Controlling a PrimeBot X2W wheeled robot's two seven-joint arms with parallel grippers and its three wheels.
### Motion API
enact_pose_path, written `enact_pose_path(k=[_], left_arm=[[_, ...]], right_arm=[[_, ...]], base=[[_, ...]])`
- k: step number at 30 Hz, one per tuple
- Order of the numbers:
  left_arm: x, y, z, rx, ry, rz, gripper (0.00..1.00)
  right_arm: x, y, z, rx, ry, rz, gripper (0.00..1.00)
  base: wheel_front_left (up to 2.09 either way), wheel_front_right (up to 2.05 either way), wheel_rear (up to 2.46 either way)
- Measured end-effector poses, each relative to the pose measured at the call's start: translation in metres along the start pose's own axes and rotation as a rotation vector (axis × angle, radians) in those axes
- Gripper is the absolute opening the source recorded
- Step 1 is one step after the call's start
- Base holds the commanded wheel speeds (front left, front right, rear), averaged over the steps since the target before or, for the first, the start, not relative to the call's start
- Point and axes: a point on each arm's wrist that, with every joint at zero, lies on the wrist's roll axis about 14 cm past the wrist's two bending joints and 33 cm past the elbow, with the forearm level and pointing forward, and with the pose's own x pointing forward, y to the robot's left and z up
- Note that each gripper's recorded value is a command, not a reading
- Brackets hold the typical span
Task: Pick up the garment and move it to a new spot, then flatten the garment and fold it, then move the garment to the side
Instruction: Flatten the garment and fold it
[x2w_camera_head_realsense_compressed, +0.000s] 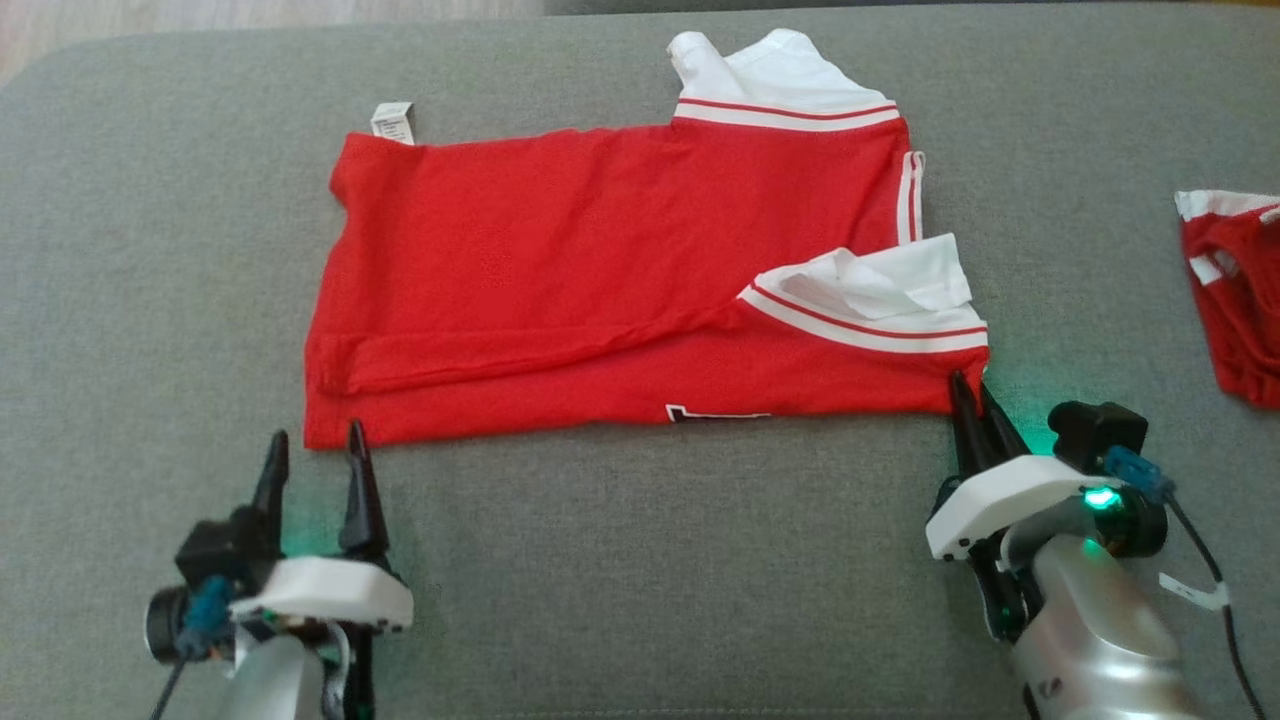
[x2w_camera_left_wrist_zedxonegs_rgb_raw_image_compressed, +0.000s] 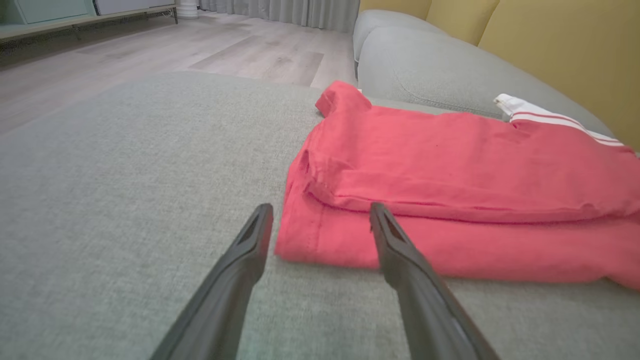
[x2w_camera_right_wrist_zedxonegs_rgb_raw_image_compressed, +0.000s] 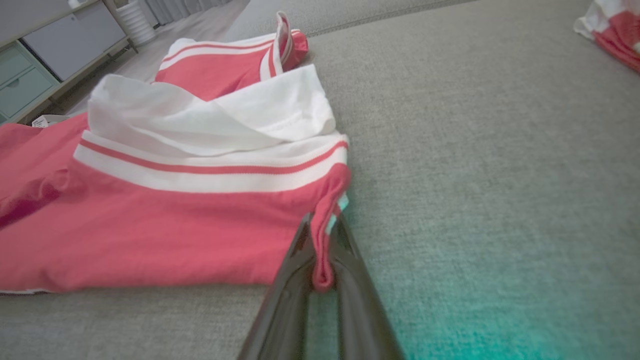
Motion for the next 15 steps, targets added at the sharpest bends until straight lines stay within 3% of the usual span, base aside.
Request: enact_pose_path(k=[4, 8, 12, 13, 14, 15], left_arm=[[0.011, 0.001, -0.003, -0.021, 0.019, 0.003, 1.00], [0.012, 0.004, -0.038, -0.048, 0.138, 0.013, 1.00], [0.027, 0.003, -0.036, -0.057, 0.143, 0.013, 1.00], [0.030, 0.003, -0.035, -0.061, 0.145, 0.016, 0.86], [0.032, 0.003, -0.035, -0.062, 0.148, 0.018, 0.36], [0.033, 0.003, -0.034, -0.064, 0.148, 0.016, 0.00]], right_arm=[[0.001, -0.001, 0.002, -0.002, -0.010, 0.002, 0.00], [0.003, 0.000, 0.003, 0.011, -0.018, 0.004, 0.00], [0.005, 0.001, 0.004, 0.022, -0.026, 0.009, 0.00], [0.006, 0.001, 0.005, 0.021, -0.029, 0.012, 0.00], [0.006, 0.002, 0.006, 0.022, -0.032, 0.013, 0.00], [0.006, 0.002, 0.007, 0.025, -0.035, 0.014, 0.00]], base=[[0.00, 0.00, 0.00], [0.00, 0.00, 0.00], [0.00, 0.00, 0.00], [0.00, 0.00, 0.00], [0.00, 0.00, 0.00], [0.00, 0.00, 0.00]])
